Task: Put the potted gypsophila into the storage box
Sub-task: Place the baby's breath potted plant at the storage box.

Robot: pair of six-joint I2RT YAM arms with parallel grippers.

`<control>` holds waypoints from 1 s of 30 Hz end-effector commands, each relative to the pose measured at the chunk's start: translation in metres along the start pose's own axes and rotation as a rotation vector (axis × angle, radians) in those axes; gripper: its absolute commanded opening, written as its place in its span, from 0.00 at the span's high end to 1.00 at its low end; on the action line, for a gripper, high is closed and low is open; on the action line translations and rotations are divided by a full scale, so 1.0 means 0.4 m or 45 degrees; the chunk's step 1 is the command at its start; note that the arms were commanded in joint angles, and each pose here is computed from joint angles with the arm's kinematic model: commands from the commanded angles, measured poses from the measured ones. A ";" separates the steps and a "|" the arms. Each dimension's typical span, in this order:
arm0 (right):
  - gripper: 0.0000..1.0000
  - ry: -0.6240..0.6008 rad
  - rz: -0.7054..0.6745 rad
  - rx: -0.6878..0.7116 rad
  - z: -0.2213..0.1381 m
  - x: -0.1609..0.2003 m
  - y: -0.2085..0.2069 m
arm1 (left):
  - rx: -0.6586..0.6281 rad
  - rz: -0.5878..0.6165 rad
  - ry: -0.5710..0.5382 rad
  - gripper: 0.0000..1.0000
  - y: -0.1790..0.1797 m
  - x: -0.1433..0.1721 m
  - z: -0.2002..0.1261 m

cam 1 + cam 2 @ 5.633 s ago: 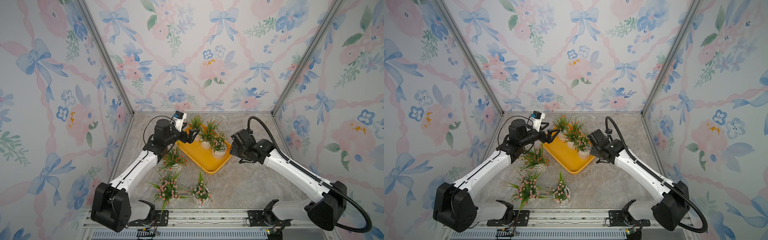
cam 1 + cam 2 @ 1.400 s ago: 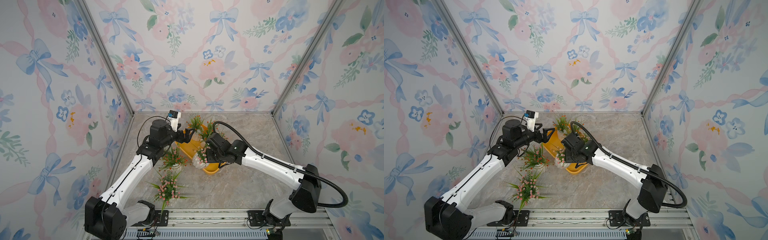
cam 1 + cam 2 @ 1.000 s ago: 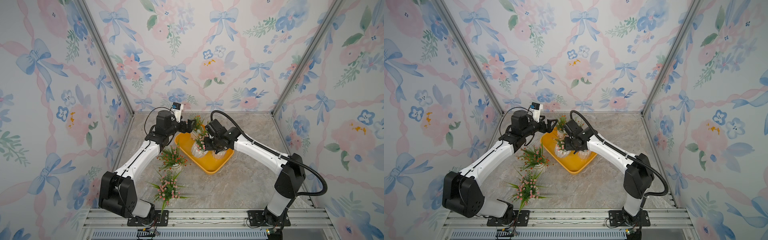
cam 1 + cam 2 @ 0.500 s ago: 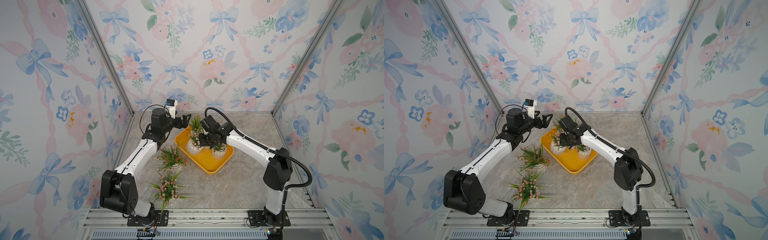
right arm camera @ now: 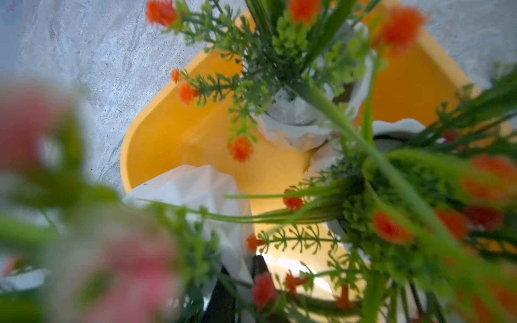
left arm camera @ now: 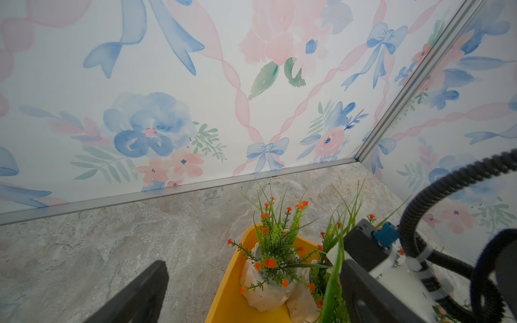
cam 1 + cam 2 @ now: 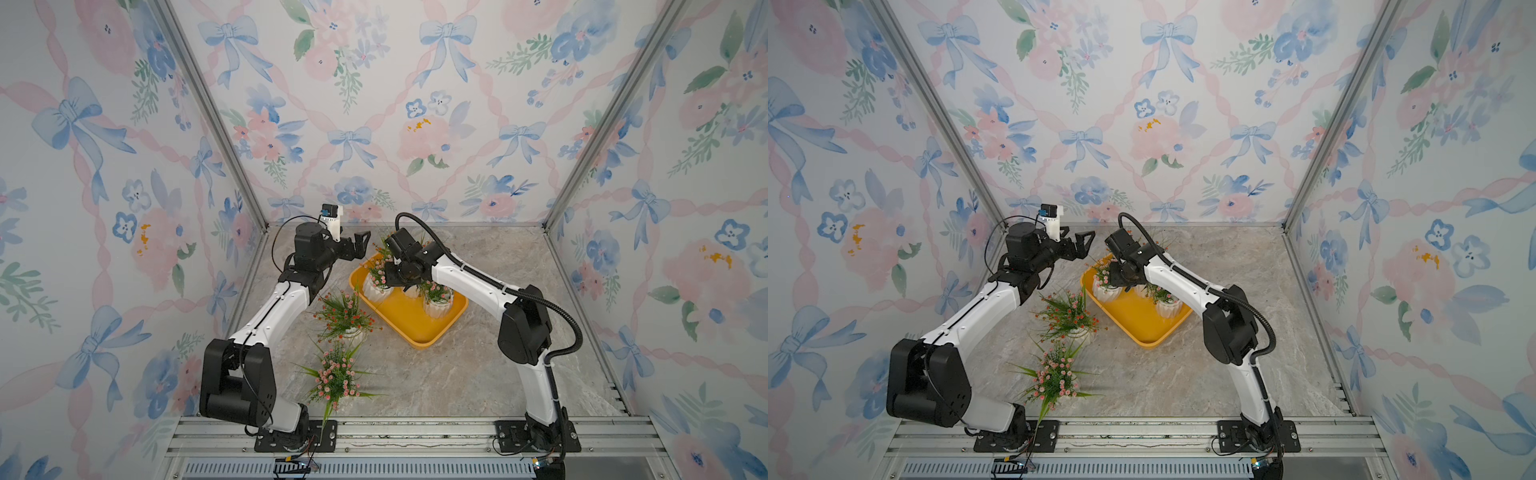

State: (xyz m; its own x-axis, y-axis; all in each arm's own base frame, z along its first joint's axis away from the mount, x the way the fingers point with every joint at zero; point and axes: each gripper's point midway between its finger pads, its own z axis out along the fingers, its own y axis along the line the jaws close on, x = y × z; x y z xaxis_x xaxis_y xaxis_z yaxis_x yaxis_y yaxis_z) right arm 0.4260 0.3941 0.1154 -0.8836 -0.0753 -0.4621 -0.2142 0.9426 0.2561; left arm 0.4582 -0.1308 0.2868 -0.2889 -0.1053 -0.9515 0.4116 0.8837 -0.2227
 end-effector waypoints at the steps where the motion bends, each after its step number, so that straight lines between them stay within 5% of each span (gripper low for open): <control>1: 0.96 -0.039 -0.013 0.003 -0.003 -0.031 0.020 | -0.041 -0.004 -0.058 0.02 0.033 -0.025 -0.009; 16: 0.95 -0.006 0.013 0.056 0.072 -0.014 -0.006 | -0.177 -0.110 -0.168 0.02 0.175 -0.067 -0.053; 30: 0.94 0.002 0.042 0.022 0.102 -0.018 -0.004 | 0.061 -0.074 -0.138 0.02 0.095 -0.074 -0.044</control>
State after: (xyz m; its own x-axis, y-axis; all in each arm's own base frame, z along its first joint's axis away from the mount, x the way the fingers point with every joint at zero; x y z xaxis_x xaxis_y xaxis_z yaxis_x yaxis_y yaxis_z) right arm 0.4373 0.3970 0.0802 -0.8984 -0.0832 -0.4312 -0.1892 0.9594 0.2091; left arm 0.4689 -0.0771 0.3035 -0.2308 -0.2134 -0.9493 0.3717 0.8823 -0.2887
